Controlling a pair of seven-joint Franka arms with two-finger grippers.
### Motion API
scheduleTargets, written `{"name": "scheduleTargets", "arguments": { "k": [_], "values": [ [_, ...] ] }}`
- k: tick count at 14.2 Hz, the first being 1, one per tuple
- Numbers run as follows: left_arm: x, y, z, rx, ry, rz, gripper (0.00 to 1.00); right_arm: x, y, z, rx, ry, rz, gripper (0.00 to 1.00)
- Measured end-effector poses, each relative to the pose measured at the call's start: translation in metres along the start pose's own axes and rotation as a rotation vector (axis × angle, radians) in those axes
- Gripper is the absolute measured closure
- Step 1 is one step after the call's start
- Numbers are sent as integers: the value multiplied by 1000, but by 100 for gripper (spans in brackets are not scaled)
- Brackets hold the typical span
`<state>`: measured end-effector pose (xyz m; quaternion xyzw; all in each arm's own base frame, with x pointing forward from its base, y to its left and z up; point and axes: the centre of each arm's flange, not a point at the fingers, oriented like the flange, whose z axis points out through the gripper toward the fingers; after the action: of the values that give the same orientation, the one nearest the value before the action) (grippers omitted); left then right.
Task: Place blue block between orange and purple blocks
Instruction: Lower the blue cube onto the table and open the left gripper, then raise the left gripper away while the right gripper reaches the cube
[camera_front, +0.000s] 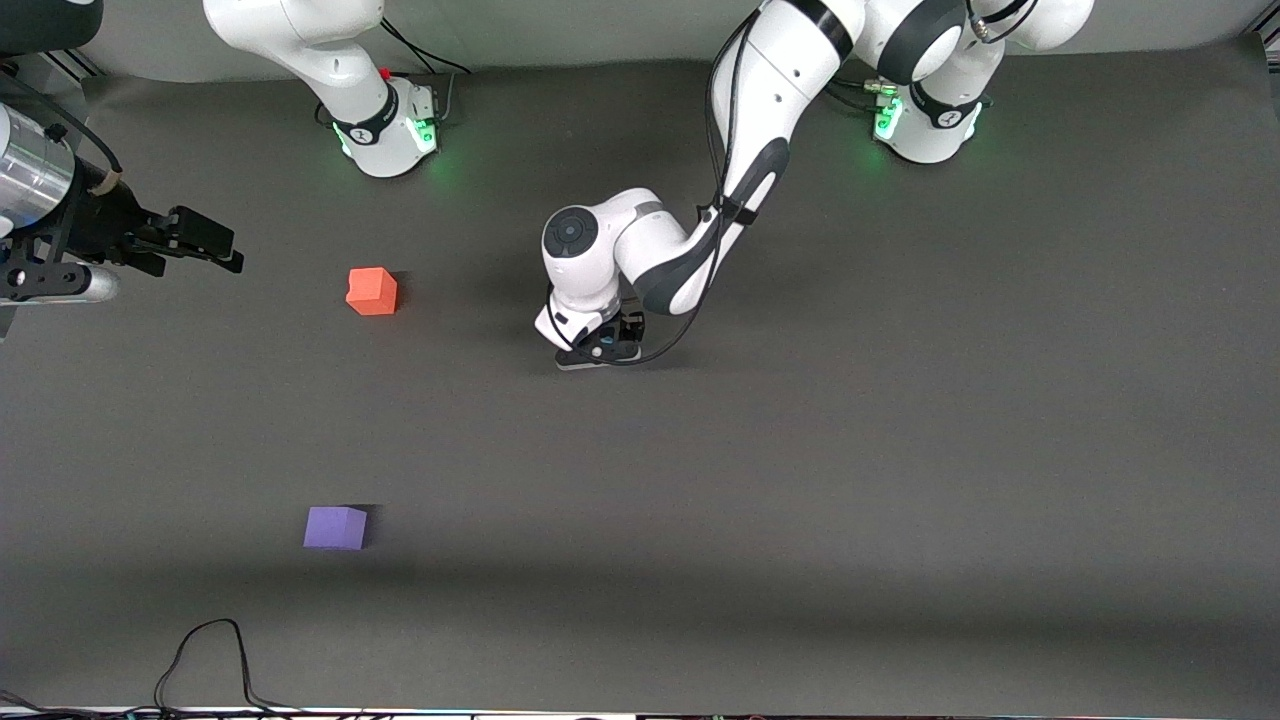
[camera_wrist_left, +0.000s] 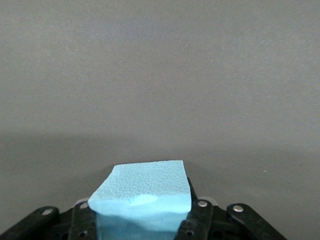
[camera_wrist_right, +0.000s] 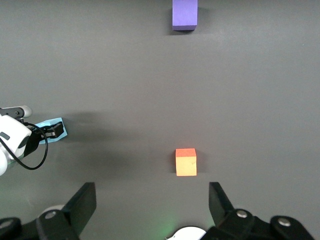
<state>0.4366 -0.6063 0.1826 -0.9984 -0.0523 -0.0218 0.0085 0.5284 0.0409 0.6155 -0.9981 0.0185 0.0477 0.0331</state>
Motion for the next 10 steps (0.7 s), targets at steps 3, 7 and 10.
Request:
{"name": "scheduleTargets", "arguments": {
  "k": [3,7,10],
  "values": [
    [6,1,-5,-8,11,-3,21,0,0,0,1,-1,0,0],
    [59,-22,-66,-26,-14,-49,0,0,0,0,2,-1,0,0],
    [140,-101,-169,-87,-107,-81,0,0,-6,1,3,-3,-10,0]
  ]
}}
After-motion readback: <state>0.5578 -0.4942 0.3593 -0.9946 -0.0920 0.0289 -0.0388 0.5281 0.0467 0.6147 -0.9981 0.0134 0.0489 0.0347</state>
